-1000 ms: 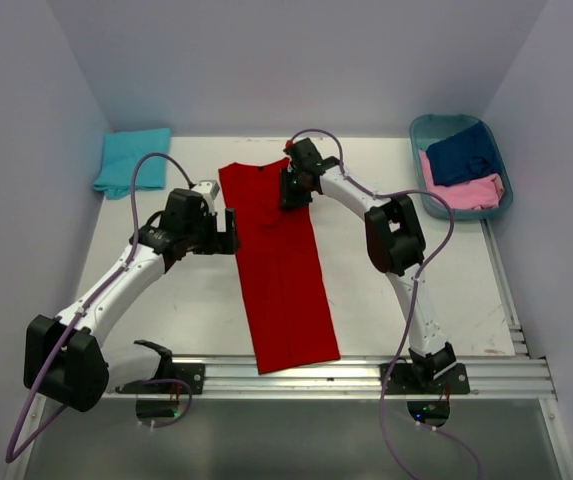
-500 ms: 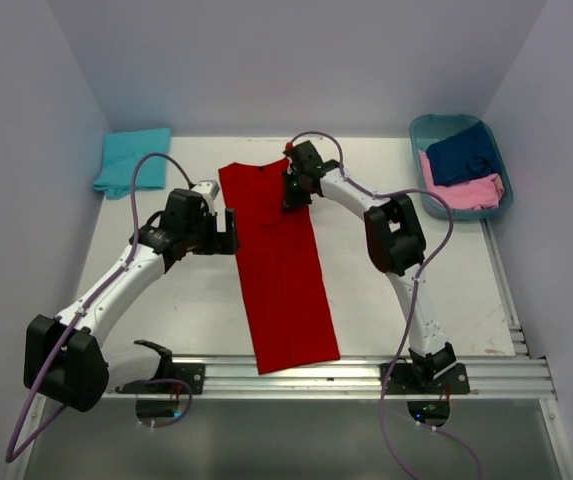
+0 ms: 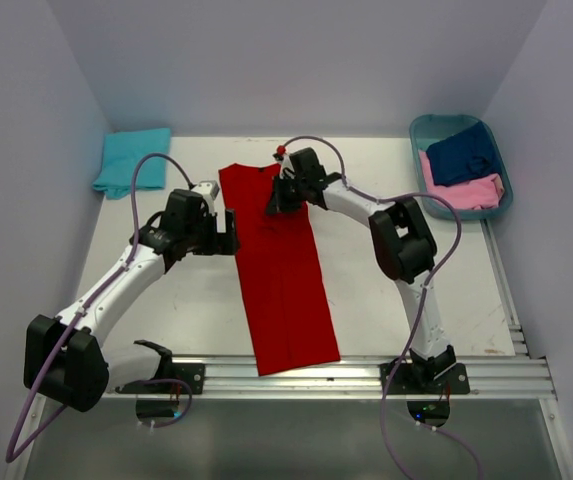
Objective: Fold and stack the t-shirts
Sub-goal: Rotate the tshirt 90 degrees
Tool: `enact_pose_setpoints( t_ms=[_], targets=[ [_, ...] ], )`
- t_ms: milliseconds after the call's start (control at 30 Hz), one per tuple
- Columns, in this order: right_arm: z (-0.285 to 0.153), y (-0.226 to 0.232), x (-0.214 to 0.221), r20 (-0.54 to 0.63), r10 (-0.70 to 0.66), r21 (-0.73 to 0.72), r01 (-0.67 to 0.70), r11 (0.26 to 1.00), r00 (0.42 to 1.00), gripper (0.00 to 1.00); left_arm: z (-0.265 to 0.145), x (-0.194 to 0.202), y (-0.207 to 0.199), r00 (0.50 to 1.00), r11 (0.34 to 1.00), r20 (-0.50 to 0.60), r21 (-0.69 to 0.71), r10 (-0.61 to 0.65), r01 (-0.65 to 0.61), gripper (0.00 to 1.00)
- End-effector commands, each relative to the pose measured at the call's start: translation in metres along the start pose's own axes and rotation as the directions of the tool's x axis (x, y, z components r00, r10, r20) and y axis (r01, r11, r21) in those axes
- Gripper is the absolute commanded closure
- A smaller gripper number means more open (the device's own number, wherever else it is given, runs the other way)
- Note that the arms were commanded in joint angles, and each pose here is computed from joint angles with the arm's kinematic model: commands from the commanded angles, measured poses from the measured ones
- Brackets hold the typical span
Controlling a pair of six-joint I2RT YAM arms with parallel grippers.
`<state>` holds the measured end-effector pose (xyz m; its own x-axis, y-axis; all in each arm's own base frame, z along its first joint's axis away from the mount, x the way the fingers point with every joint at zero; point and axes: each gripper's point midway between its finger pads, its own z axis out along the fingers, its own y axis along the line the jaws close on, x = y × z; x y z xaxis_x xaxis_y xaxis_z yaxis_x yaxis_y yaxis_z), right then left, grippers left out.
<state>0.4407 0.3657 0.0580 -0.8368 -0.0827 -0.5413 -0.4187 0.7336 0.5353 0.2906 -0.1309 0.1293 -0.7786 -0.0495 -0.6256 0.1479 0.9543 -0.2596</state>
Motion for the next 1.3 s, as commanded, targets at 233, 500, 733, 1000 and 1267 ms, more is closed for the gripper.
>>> enact_pose_setpoints(
  t_ms=[233,500,733,1000,1267],
  targets=[
    [0.009,0.056,0.014,-0.064,-0.126,-0.201,0.111,0.973,0.99,1.0,-0.001,-0.003,0.002,1.0,1.0,0.029,-0.012,-0.009,0.009,0.0],
    [0.019,0.054,0.037,-0.154,-0.193,-0.168,0.167,0.972,0.969,0.34,0.002,0.0,0.002,1.0,1.0,0.027,-0.009,-0.015,0.015,0.0],
    [0.005,0.055,0.032,-0.116,-0.208,-0.135,0.192,0.972,0.971,0.24,0.003,-0.004,-0.002,0.998,0.999,0.047,0.007,-0.034,0.033,0.0],
    [-0.054,0.109,0.005,0.017,-0.204,-0.367,0.196,0.91,0.979,0.31,-0.009,-0.04,-0.025,0.972,0.987,0.21,0.141,-0.109,0.08,0.0],
    [-0.102,0.117,0.002,0.043,-0.199,-0.419,0.198,0.886,0.979,0.68,-0.007,-0.075,-0.038,0.928,0.961,0.317,0.248,-0.198,0.121,0.01]
  ],
)
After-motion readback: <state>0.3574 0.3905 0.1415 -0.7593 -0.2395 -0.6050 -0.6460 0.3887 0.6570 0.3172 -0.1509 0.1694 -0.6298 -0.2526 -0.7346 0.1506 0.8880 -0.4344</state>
